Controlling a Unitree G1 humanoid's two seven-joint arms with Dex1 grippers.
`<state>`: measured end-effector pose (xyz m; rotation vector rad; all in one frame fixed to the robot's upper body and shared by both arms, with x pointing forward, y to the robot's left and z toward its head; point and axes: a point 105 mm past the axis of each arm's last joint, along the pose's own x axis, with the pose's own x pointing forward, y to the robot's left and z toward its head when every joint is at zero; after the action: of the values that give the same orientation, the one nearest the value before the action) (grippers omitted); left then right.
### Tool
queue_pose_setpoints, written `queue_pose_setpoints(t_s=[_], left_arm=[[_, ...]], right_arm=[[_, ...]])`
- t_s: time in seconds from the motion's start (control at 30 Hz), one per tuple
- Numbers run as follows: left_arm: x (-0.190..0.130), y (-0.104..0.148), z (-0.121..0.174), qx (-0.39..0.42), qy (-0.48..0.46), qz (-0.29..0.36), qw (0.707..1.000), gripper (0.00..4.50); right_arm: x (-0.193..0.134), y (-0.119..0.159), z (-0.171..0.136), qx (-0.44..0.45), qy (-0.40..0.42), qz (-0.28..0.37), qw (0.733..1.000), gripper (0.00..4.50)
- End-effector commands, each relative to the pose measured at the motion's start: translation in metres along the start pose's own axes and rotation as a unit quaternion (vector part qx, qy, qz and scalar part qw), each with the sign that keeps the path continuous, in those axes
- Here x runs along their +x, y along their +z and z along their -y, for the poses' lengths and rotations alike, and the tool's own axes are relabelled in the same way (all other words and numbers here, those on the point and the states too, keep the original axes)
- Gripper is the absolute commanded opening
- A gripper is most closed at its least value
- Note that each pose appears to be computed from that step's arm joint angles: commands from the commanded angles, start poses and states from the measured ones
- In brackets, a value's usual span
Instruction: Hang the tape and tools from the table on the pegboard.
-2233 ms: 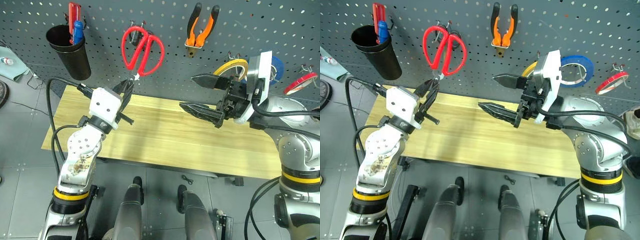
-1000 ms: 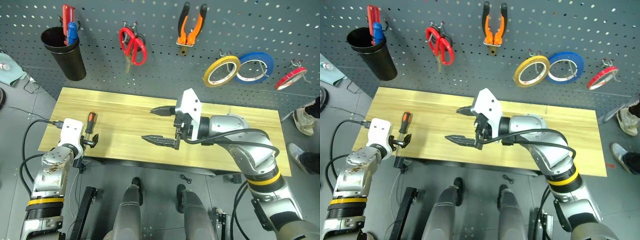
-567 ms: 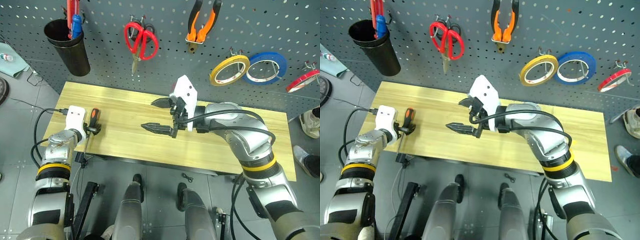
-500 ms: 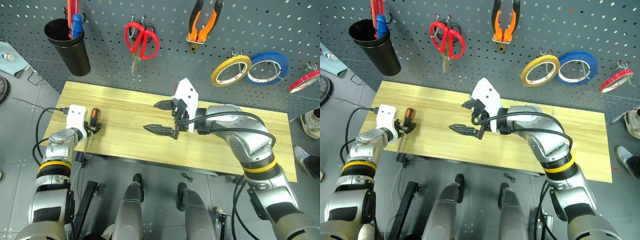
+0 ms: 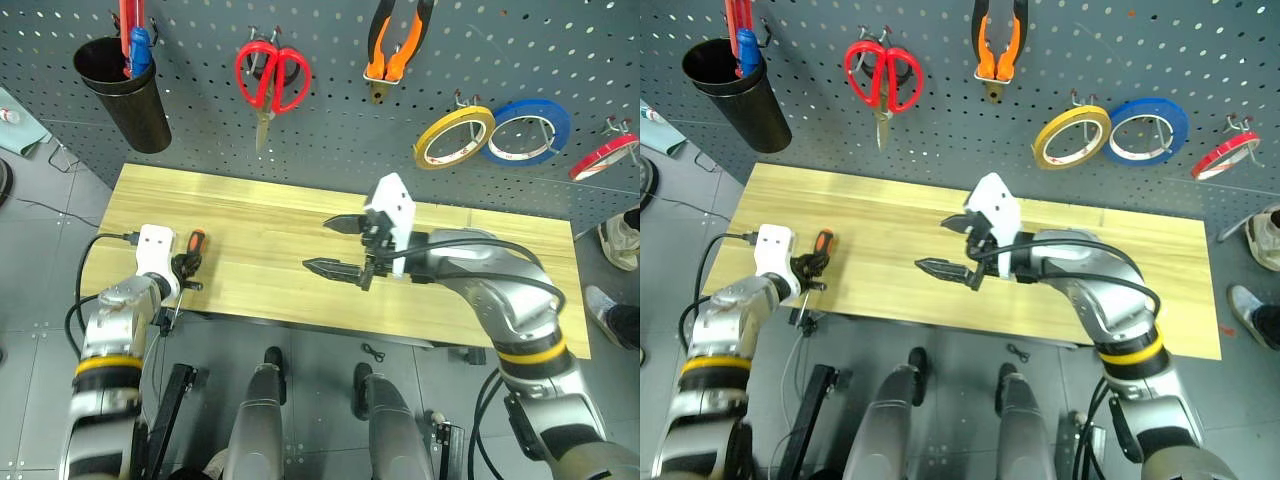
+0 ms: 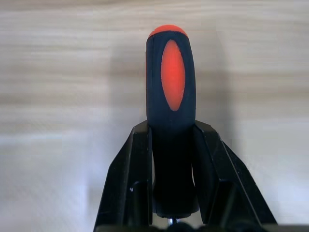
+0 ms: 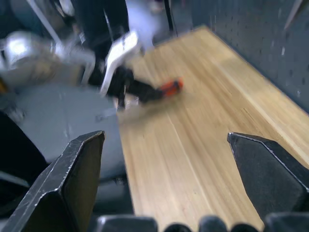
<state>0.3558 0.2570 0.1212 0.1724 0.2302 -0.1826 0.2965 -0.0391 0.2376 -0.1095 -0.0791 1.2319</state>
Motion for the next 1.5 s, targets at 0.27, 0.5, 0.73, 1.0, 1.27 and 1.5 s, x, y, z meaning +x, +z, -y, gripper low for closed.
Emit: queue_pose_setpoints(t_s=[0.27,0.5,0.73,1.0,1.27,1.5], left_arm=[[-0.087,0.201,0.013,0.097,0.138,0.339,0.926,0.61],[-0.082,0.295,-0.001,0.098,0.172,0.454,0.869,0.61],[-0.063,0.341,-0.009,0.100,0.187,0.519,0.828,0.61],[-0.041,0.343,-0.011,0.065,0.175,0.536,0.823,0.61],[-0.032,0.337,-0.013,0.060,0.183,0.531,0.825,1.66],[-0.041,0.332,-0.019,0.058,0.181,0.534,0.824,4.46]], right_arm=[[-0.013,0.114,0.002,0.008,-0.009,0.196,0.981,4.50],[-0.004,0.138,0.005,-0.022,-0.002,0.230,0.973,4.50],[0.000,0.151,0.017,-0.050,-0.020,0.246,0.968,4.50],[0.005,0.146,0.025,-0.059,-0.043,0.240,0.968,4.50],[0.005,0.137,0.027,-0.059,-0.050,0.227,0.971,4.50],[0.004,0.131,0.029,-0.063,-0.055,0.213,0.974,4.50]])
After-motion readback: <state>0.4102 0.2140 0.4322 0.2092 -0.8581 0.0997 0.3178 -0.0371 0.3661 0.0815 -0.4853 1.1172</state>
